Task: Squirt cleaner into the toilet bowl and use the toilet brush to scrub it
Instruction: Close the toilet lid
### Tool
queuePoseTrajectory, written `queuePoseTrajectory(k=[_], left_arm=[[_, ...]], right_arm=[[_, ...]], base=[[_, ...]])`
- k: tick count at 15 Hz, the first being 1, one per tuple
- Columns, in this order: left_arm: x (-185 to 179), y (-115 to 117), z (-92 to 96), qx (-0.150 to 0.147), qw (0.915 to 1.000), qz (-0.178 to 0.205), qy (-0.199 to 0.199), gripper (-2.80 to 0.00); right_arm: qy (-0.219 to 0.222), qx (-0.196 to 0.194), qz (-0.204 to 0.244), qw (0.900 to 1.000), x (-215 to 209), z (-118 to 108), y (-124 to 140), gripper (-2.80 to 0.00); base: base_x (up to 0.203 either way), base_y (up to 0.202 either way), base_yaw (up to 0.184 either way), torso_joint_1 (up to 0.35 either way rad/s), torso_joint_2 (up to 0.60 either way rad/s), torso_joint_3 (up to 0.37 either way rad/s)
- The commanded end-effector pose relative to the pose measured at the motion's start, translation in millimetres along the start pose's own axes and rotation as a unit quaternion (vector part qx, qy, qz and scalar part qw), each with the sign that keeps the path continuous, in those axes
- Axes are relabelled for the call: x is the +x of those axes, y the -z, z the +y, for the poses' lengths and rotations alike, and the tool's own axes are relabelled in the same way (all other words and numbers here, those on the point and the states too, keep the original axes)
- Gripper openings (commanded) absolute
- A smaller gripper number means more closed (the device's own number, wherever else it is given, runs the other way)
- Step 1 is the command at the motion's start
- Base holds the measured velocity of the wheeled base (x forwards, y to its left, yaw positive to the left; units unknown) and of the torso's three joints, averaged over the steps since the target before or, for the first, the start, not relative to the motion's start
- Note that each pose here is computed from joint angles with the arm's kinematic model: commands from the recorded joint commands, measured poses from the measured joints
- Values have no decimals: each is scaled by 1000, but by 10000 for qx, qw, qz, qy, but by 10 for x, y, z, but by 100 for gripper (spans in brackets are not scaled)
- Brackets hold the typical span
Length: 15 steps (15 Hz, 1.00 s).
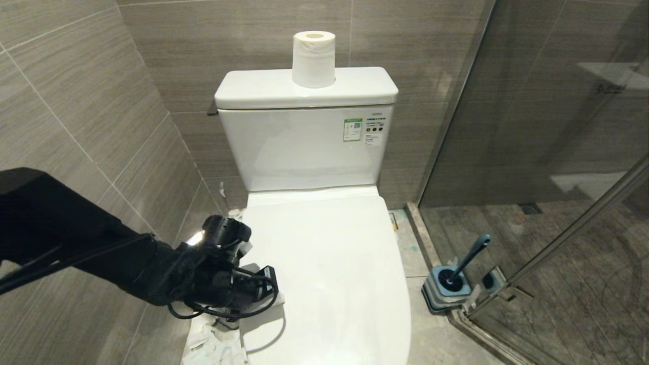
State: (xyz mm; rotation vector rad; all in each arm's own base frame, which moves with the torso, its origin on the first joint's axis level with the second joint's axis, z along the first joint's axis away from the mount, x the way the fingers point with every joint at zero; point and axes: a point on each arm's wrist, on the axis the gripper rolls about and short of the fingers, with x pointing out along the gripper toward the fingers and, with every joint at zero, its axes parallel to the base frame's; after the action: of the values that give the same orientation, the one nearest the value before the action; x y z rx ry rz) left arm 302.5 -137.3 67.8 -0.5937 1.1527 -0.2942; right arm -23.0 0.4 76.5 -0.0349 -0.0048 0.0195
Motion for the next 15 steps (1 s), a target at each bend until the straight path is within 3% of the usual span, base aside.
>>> queuePoseTrajectory(k=[1,7,10,12,15], left_arm=[[103,-6,53,-157,9998,66,-56,-280],[39,-68,-13,-165,9998,-96,61,-280],[-325,-147,-126,-32,9980,-547,326,-280],[-701,-168,-232,346,9930,-998,524,-280],[-1253,-67,-330,1204,9788,-1625,325,-280]], right_arm=[[-2,-2,0,10000,0,0,0,-280],[-2,-2,7,10000,1,0,0,-280],[-2,-2,7,10000,1,0,0,-280],[-2,-2,7,10000,1,0,0,-280],[-2,-2,2,10000,0,0,0,-280]], base=[[0,0,0,0,0,0],[0,0,0,0,0,0],[0,0,0,0,0,0],[0,0,0,0,0,0],[0,0,0,0,0,0]])
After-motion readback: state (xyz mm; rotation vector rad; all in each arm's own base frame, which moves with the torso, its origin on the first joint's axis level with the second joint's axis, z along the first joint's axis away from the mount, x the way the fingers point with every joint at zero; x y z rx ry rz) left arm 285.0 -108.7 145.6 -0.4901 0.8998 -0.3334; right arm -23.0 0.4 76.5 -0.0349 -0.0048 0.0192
